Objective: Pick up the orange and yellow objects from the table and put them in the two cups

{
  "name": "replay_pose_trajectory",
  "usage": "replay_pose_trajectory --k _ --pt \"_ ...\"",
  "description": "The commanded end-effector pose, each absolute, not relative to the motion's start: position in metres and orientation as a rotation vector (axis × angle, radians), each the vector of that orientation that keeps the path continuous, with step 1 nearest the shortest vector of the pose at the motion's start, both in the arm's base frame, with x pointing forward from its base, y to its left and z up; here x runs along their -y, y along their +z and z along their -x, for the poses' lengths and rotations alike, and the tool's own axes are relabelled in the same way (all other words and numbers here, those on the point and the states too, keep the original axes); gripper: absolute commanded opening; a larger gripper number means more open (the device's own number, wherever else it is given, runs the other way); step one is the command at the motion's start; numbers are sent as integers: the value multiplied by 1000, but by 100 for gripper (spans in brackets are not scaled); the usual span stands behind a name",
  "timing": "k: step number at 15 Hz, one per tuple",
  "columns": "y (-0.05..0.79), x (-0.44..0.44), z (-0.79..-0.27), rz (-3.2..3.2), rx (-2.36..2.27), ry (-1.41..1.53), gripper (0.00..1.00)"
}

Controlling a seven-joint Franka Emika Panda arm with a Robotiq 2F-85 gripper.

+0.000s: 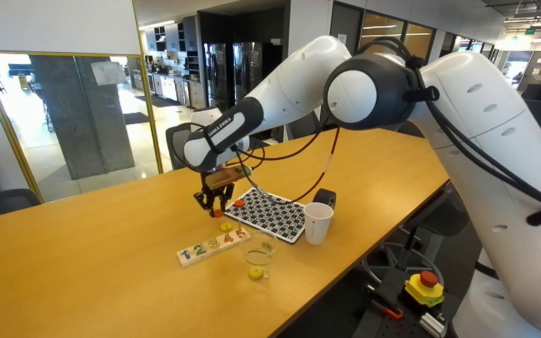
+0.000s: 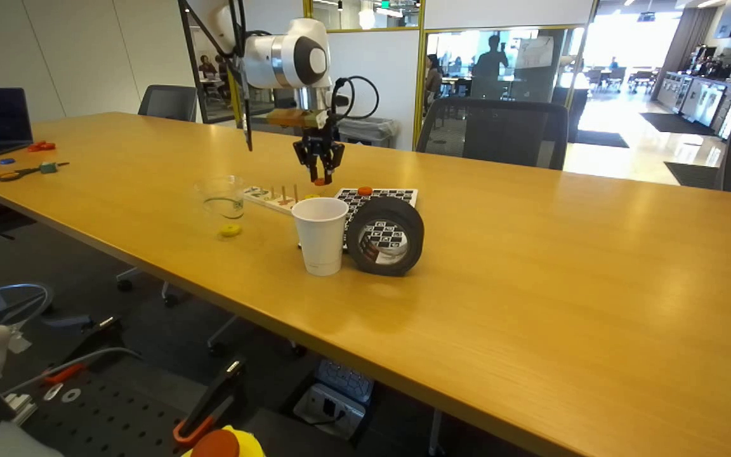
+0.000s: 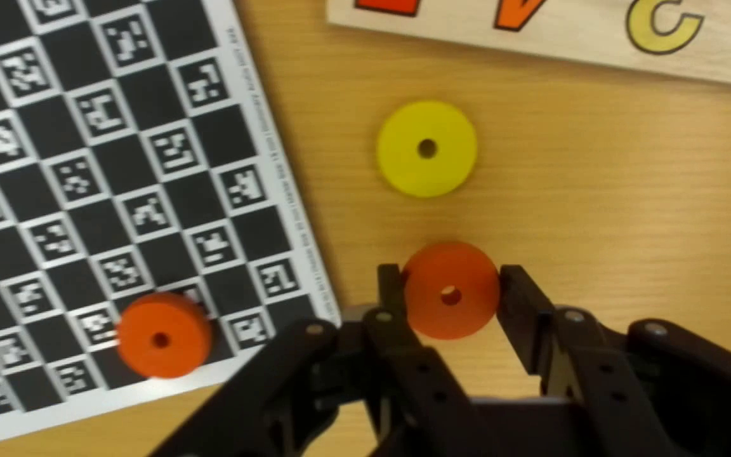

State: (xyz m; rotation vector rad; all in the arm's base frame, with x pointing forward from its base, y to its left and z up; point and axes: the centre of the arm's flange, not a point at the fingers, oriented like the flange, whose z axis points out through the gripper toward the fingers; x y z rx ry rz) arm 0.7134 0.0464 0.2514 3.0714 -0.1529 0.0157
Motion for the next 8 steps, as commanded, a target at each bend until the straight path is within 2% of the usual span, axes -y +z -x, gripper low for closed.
replay_pose_trajectory --k 1,8 --pt "309 2 -669 -3035 277 112 22" --pt "368 75 -587 -3039 415 24 22"
